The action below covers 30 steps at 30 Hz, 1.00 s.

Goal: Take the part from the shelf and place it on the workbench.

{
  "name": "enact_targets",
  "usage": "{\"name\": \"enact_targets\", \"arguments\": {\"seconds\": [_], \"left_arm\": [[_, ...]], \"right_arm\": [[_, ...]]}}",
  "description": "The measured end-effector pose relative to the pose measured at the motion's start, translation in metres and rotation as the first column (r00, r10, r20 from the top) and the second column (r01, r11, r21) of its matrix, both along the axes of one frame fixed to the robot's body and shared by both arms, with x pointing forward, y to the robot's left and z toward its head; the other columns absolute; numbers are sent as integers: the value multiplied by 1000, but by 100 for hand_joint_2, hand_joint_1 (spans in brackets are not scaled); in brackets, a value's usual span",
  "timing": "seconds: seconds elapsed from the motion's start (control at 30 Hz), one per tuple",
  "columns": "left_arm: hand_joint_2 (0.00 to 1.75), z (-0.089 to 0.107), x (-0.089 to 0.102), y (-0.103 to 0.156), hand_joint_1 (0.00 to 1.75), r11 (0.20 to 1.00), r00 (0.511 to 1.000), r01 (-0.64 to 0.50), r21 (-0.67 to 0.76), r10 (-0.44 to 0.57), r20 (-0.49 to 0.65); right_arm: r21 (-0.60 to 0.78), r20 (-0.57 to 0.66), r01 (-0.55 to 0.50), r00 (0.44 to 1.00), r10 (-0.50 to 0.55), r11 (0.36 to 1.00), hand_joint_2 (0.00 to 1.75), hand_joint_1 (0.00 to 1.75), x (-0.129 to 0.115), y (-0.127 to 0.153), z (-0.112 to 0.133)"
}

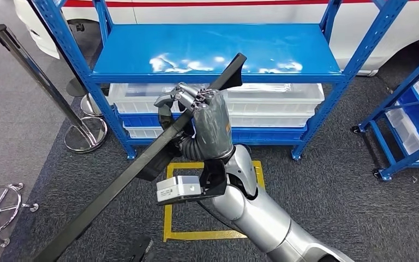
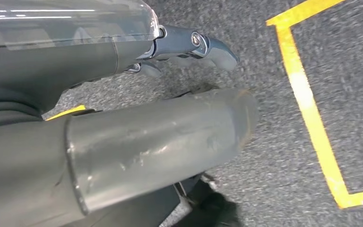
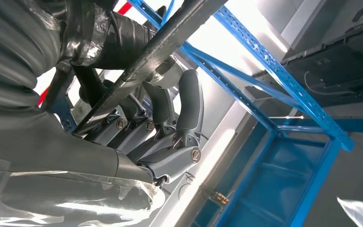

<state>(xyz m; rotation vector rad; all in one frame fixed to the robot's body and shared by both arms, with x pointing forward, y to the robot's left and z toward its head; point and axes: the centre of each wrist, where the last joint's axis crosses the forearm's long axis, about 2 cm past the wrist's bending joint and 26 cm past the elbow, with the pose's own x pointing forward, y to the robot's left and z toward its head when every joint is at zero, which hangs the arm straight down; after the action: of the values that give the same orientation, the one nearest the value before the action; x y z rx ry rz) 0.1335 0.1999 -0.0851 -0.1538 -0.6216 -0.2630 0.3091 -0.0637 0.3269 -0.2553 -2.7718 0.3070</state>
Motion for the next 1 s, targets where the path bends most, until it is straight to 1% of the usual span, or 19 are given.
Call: {"name": "enact_targets", "arguments": {"seconds": [0.4,0.57,1.0], "left_arm": [[0,0,-1,0,0,1000,1000,1,0,-1,-4],[0,1,4,0,0,1000,1000,3,1,-3,6],[0,2,5,-2,0,1000,1000,9,-1,-9,10]], "right_arm": [[-10,-7,6,1000,-6,1000,175,175,1,1,-3],[-16,0,13,1000,-13,1000,175,175,1,1,-3],[-32,-11,23,1000,-24,999,175,175,4,-1,-9]]}}
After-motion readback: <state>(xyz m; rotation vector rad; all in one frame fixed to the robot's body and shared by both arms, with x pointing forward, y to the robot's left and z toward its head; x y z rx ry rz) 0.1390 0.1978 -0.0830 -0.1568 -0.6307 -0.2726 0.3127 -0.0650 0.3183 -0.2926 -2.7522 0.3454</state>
